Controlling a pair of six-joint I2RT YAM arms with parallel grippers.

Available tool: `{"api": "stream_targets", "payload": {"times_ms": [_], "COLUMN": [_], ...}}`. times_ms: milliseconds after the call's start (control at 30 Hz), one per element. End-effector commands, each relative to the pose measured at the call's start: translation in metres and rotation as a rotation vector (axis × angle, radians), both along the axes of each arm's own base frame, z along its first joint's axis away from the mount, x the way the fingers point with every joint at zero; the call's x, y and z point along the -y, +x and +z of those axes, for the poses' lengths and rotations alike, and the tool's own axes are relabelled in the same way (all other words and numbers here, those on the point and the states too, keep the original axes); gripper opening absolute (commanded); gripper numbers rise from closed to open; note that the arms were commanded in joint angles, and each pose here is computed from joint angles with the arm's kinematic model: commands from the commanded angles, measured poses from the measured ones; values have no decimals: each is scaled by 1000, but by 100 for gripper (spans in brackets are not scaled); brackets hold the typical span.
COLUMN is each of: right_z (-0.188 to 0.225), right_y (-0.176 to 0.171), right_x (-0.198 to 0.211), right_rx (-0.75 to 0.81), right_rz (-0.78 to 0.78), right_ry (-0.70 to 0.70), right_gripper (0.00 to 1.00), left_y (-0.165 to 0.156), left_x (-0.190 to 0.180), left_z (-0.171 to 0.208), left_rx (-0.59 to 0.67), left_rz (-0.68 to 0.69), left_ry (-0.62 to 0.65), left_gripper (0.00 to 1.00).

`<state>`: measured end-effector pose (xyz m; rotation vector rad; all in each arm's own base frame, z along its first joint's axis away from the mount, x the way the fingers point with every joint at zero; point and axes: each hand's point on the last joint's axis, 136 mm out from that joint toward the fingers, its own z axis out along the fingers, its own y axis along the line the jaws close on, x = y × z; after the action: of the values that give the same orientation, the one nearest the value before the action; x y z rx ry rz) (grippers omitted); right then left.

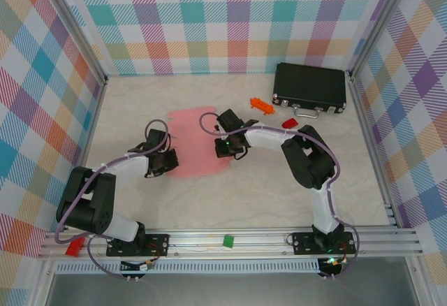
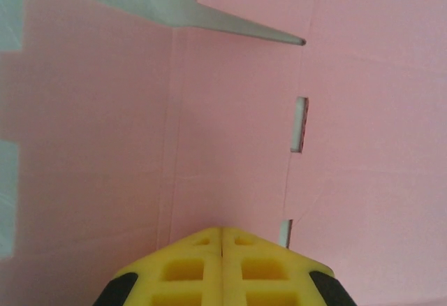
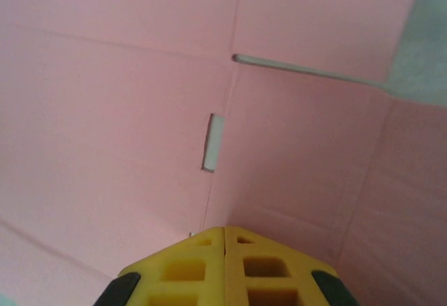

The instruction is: Fold the paper box

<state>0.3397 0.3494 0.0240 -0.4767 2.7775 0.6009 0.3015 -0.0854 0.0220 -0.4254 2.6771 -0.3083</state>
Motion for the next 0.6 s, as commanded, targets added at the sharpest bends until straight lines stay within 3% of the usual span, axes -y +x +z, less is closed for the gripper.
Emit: {"api": "stream_targets", "payload": {"times_ms": [0,233,400,567], "right_z": [-18,-13,25,62], "right_y": [13,56,81,76], "right_x": [20,14,5,1], "right_rx": [27,88,138,155], "right_rz": [-20,-6,-16,-7], "right_ry": [-152,-166,-94,-10], "right_gripper": [6,11,12,14], "left_y": [-29,-49,-35,-5], "left_x": [12,58,69,63], "left_z": [-8,1,39,99], "left_rx": [-81,-104,-34,119], "left_rz": [2,-59,-76,-92], "left_ry": [-52,-210,-243,-180], "left_gripper": [0,0,0,30]}}
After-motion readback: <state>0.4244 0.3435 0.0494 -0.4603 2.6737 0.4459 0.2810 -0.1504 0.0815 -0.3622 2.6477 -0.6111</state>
